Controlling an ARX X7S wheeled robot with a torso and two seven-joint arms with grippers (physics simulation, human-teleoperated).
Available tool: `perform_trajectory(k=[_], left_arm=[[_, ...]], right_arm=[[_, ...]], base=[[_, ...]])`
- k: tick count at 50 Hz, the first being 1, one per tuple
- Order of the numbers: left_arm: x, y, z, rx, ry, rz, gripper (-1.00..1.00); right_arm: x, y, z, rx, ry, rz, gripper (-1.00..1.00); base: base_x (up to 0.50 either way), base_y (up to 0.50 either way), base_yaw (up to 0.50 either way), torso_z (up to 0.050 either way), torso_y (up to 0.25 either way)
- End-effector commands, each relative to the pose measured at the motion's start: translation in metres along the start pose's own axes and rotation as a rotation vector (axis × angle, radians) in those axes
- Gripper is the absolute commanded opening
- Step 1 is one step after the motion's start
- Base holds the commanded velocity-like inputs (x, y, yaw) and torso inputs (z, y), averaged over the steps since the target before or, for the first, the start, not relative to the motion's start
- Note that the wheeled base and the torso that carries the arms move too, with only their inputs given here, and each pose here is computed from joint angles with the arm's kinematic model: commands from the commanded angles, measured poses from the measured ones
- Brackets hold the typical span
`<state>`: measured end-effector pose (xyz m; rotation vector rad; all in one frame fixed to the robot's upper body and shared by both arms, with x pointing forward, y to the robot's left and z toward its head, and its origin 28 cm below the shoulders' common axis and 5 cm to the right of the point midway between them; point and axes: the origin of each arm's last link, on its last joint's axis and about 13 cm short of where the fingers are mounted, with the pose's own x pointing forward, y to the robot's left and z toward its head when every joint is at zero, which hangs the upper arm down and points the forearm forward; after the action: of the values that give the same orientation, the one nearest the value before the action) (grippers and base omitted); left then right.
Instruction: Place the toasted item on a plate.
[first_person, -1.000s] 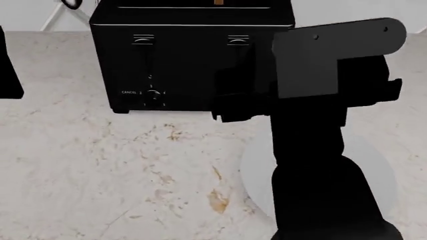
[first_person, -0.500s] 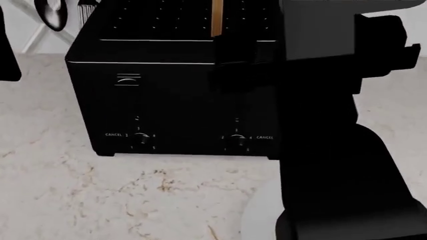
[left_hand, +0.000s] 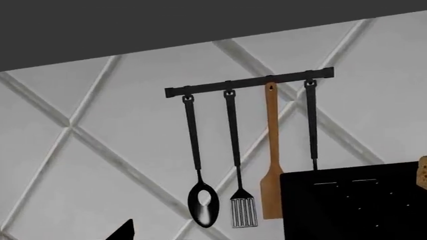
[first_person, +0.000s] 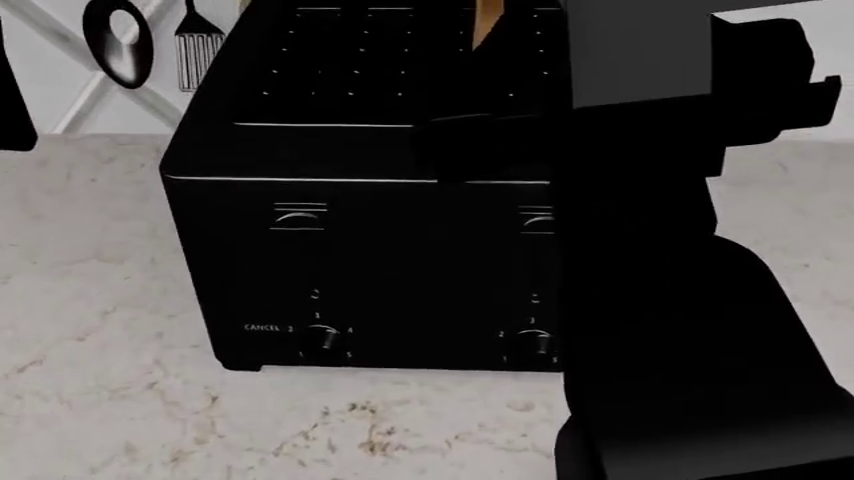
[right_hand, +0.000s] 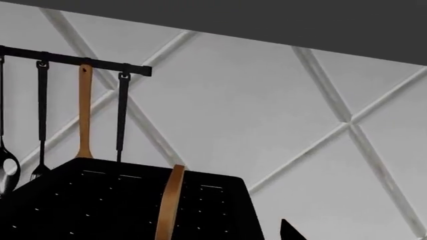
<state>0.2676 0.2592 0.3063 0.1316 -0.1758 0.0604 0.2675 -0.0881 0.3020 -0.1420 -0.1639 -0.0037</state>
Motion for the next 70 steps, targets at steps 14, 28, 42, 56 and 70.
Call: perform_trajectory(k=[14,28,42,56,70], left_arm=[[0.003,-0.004,-0.003,0.025,0.030,0.014,1.00],[0.002,-0.003,-0.003,0.046,0.037,0.010,1.00],[0.002,-0.003,-0.003,0.046,0.037,0.010,1.00],[0.001,-0.002,-0.005,0.036,0.034,0.020,1.00],[0.001,0.001,0.000,0.034,0.024,0.021,1.00]], right_arm=[[0.001,-0.001,-0.002,0.002,0.035,0.010,1.00],[0.001,0.000,-0.001,0.006,0.050,0.005,1.00],[0.001,0.000,-0.001,0.006,0.050,0.005,1.00],[0.004,0.007,0.023,-0.004,0.080,0.095,1.00],[0.027,0.018,0.035,0.038,0.174,0.157,1.00]], base=[[0.12,0.00,0.00,0.017,0.007],[0.07,0.00,0.00,0.000,0.000],[0.00,0.00,0.00,0.000,0.000],[0.00,0.00,0.00,0.000,0.000],[0.00,0.00,0.00,0.000,0.000]])
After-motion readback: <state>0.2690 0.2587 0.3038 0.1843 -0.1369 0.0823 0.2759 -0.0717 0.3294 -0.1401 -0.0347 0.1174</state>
